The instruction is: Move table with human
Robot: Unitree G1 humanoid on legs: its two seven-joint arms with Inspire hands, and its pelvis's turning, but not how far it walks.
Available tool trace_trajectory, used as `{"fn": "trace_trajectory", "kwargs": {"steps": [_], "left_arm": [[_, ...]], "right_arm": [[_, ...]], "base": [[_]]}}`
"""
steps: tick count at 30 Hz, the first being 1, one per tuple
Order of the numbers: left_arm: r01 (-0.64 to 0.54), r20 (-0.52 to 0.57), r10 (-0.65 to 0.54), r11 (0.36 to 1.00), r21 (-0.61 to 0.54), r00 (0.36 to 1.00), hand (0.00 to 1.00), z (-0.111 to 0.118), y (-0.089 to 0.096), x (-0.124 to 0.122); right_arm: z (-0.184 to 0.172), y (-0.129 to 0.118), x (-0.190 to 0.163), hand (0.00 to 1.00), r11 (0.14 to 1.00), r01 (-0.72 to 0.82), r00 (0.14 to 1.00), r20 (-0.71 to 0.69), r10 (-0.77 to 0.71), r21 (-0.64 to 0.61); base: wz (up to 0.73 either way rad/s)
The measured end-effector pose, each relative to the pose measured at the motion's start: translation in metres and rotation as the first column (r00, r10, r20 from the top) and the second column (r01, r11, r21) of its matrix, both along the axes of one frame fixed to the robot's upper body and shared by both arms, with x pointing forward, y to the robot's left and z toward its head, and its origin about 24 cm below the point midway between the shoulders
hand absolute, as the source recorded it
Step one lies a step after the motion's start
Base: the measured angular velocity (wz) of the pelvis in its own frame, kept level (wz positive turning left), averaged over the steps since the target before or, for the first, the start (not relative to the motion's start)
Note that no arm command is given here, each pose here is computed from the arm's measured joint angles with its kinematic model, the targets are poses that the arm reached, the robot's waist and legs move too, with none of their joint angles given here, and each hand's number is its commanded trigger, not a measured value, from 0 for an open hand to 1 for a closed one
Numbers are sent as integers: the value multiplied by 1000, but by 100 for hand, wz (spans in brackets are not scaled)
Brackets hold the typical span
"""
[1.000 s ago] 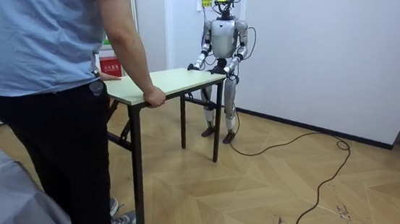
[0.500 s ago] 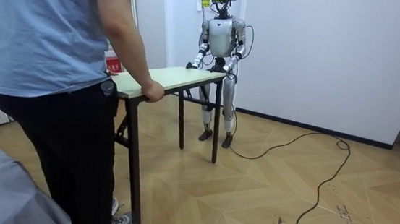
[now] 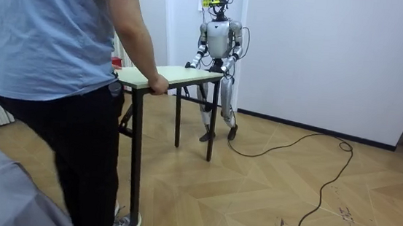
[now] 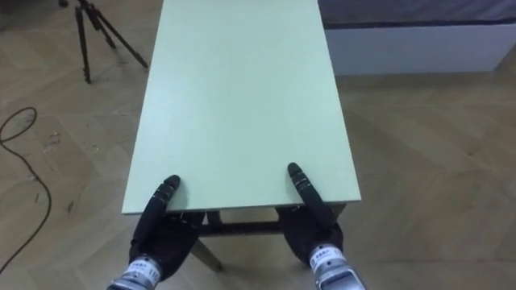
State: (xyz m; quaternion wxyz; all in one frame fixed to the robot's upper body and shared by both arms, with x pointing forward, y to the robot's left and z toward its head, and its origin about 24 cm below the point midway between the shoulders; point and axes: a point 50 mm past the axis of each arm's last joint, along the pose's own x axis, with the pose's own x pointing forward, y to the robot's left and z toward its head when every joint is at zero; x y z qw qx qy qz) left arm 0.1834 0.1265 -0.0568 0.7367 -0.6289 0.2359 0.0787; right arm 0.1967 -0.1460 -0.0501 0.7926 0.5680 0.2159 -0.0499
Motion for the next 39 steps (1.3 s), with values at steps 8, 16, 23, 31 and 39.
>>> {"fn": "trace_trajectory", "kwargs": {"steps": [8,16,23,31,39], "left_arm": [[7,10,-7,1000,15,1000,100,4,-1,6],[11,-15,-11,1000,26,1000,100,2,-6,4],[28,-16,-28,999,34,999,100,5,-10,9],[55,16,-56,996,69,998,100,12,-8,12],[58,66,-65,993,99,996,100,22,-6,15]], "right_arm": [[2,-1,0,100,1000,3,1000,10,-3,6],[1,-5,-5,100,1000,9,1000,-6,-9,0],[2,-7,-6,100,1000,28,999,-34,-28,-13],[5,-6,-15,100,997,66,997,-32,-65,35],[12,-1,-14,100,996,75,997,2,-75,54]], "base": [[11],[-11],[11],[0],[-11]]}}
